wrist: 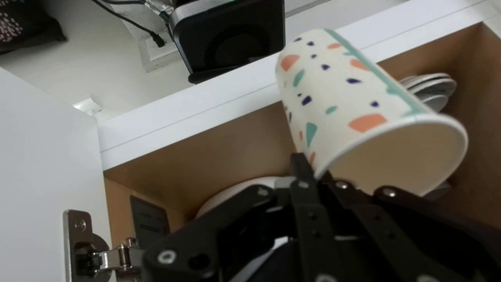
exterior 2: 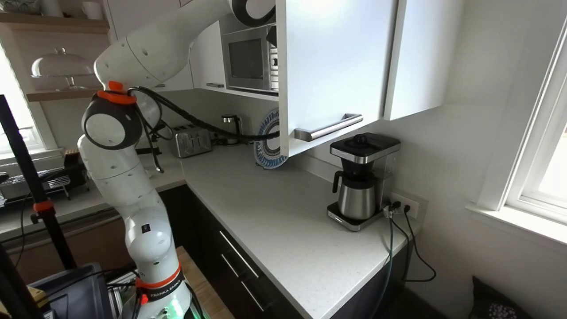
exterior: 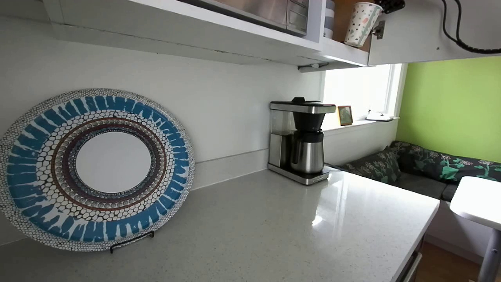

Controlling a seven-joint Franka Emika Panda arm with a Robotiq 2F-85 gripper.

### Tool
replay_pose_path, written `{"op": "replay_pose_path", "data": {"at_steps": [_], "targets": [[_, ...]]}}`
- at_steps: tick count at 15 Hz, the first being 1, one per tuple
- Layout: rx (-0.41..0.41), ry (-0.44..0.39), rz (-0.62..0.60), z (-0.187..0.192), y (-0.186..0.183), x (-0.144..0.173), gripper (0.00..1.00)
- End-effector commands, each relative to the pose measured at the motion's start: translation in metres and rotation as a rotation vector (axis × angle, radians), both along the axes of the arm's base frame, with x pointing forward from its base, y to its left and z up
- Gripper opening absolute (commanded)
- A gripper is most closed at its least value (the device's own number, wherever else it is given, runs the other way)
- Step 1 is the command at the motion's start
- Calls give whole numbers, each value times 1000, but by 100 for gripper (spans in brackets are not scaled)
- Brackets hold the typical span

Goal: Place the coffee cup upright then put it in the open upper cabinet.

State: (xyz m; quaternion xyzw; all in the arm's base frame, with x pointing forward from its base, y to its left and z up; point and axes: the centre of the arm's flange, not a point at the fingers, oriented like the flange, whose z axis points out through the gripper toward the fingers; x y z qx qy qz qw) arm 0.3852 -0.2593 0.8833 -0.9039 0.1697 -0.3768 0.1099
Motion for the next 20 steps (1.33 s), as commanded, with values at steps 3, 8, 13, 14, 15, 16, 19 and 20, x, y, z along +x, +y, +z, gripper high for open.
{"op": "replay_pose_path", "data": {"at_steps": [3, 8, 13, 14, 15, 16, 19, 20], "targets": [[34, -39, -3, 26, -17, 4, 1], [35, -6, -46, 20, -9, 23, 1], [57, 12, -86, 10, 1, 49, 1], [66, 10, -99, 11, 2, 52, 1], [71, 10, -113, 11, 3, 54, 1], [86, 11, -125, 11, 3, 57, 1], [105, 17, -154, 9, 6, 64, 29], [112, 18, -168, 9, 6, 66, 31]]}}
